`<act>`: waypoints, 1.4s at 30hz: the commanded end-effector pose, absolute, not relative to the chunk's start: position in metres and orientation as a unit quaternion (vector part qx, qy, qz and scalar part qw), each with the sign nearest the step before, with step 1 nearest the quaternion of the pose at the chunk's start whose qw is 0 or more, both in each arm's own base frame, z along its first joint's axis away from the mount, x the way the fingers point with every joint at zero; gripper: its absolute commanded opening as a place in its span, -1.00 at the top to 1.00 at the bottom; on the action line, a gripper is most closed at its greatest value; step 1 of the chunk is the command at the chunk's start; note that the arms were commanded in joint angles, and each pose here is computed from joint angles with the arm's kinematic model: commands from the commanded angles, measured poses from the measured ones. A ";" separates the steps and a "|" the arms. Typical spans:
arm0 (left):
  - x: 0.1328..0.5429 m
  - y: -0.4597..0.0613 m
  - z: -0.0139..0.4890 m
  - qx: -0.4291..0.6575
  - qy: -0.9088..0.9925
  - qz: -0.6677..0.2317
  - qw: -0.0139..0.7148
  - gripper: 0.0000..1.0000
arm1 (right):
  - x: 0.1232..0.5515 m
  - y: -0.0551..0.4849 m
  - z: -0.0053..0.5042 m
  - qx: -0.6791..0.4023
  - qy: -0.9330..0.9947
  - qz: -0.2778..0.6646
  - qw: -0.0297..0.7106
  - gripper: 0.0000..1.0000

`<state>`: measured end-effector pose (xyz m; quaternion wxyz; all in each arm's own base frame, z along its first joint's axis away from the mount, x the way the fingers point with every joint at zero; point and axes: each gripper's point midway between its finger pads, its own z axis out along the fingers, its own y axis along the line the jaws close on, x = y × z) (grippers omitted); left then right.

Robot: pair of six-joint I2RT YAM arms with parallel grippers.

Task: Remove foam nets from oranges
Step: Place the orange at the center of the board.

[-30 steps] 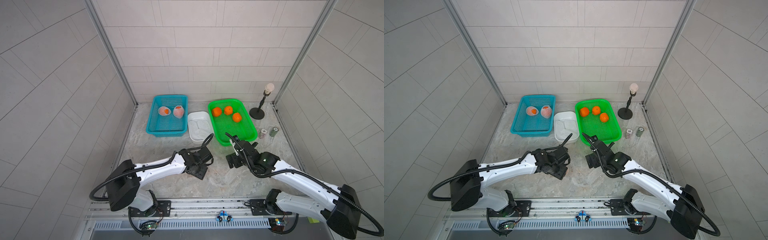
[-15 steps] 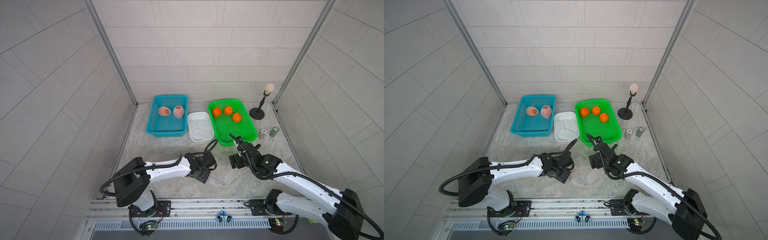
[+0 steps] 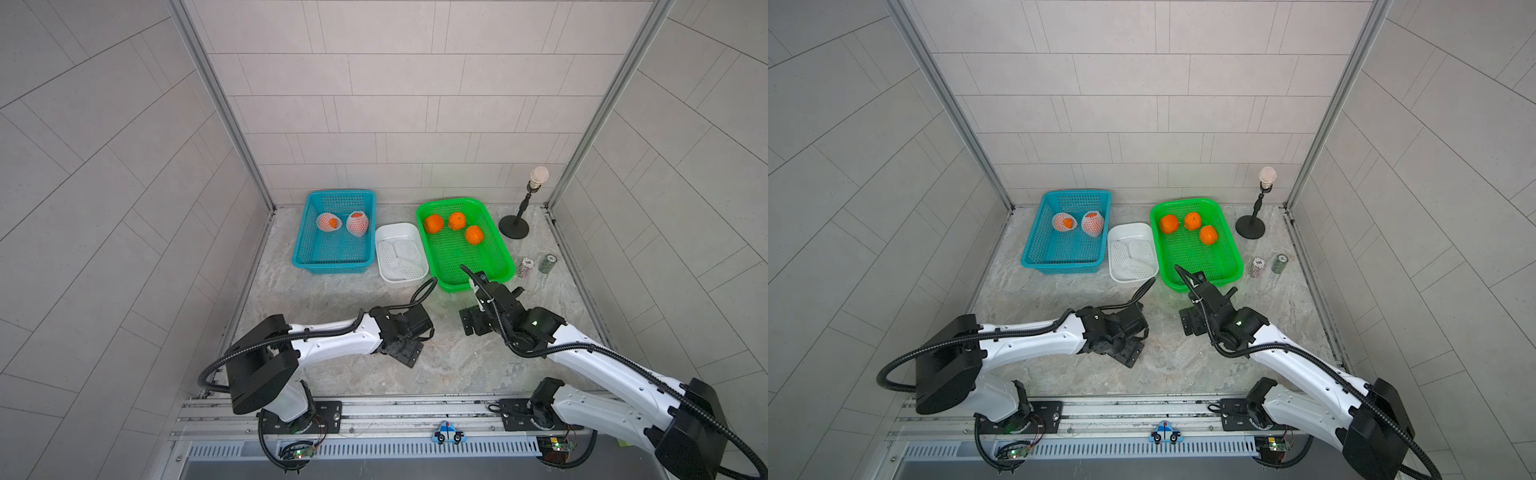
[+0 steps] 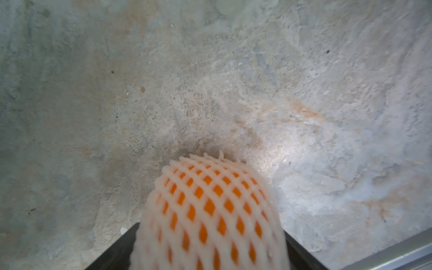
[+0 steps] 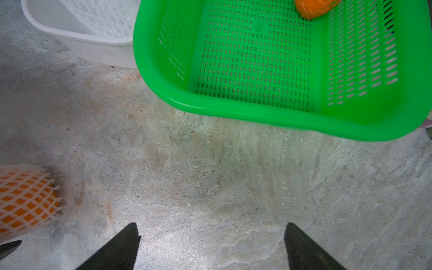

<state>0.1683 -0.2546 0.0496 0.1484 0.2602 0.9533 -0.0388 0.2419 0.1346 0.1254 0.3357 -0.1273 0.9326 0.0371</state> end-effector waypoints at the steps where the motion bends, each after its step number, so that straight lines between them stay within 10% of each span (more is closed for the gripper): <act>1: 0.167 -0.249 0.062 0.261 0.950 -0.042 0.165 -0.84 | 0.242 0.138 0.140 -0.138 0.927 0.051 0.346 -0.97; 21: 0.176 -0.249 0.128 0.177 0.926 -0.183 0.280 -0.92 | 0.208 0.225 0.160 -0.303 0.821 0.261 0.407 -0.90; 42: 0.196 -0.194 0.114 0.002 0.933 -0.263 0.244 -1.00 | 0.165 0.323 0.121 -0.541 0.673 0.263 0.430 -1.00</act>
